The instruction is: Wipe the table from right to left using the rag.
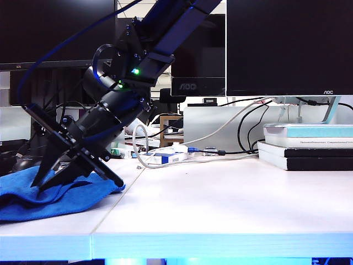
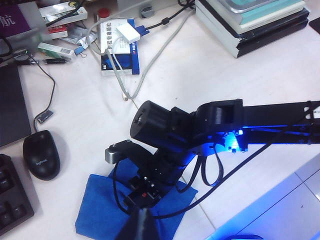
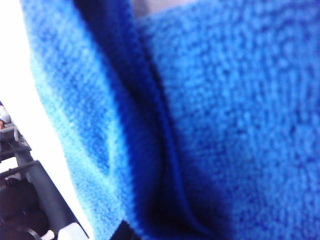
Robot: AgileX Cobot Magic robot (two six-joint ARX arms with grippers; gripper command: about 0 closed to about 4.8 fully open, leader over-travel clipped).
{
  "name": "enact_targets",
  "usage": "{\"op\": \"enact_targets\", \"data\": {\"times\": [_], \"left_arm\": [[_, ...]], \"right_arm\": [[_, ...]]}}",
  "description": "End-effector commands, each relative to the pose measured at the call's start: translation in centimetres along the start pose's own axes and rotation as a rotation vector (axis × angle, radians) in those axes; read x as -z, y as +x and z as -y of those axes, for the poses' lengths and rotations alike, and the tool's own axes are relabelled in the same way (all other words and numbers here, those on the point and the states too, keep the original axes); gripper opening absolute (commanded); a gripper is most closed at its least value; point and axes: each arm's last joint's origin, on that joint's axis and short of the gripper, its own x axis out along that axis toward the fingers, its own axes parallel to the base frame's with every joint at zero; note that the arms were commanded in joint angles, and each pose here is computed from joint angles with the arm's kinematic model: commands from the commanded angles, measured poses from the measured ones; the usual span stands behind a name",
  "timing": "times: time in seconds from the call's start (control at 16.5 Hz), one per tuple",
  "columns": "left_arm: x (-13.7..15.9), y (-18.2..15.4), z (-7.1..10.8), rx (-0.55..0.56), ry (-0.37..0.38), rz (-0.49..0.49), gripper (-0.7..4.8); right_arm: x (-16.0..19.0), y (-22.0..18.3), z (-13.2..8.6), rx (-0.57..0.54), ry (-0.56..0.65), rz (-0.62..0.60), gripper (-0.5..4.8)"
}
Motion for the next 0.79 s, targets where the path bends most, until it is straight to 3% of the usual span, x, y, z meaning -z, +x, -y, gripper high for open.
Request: {"op": "enact_targets", "data": {"times": [0.06,0.3,0.79], "left_arm": [[-0.1,-0.2,0.1,-0.001,0.005,0.013,-0.05],[-0.1,-0.2,0.1,-0.001,0.005,0.012,-0.05],[0.2,-0.2,0.1,0.004,-0.004,-0.015,-0.05]], "right_arm": [[-0.3,-0.1,-0.6,-0.034,-0.008,0.025,-0.06],[0.2,1.3,-0.9,-0.069,-0.002,-0.004,-0.06],[0.1,3.9,-3.7,-0.139,-0.036,-0.019,-0.06]]}}
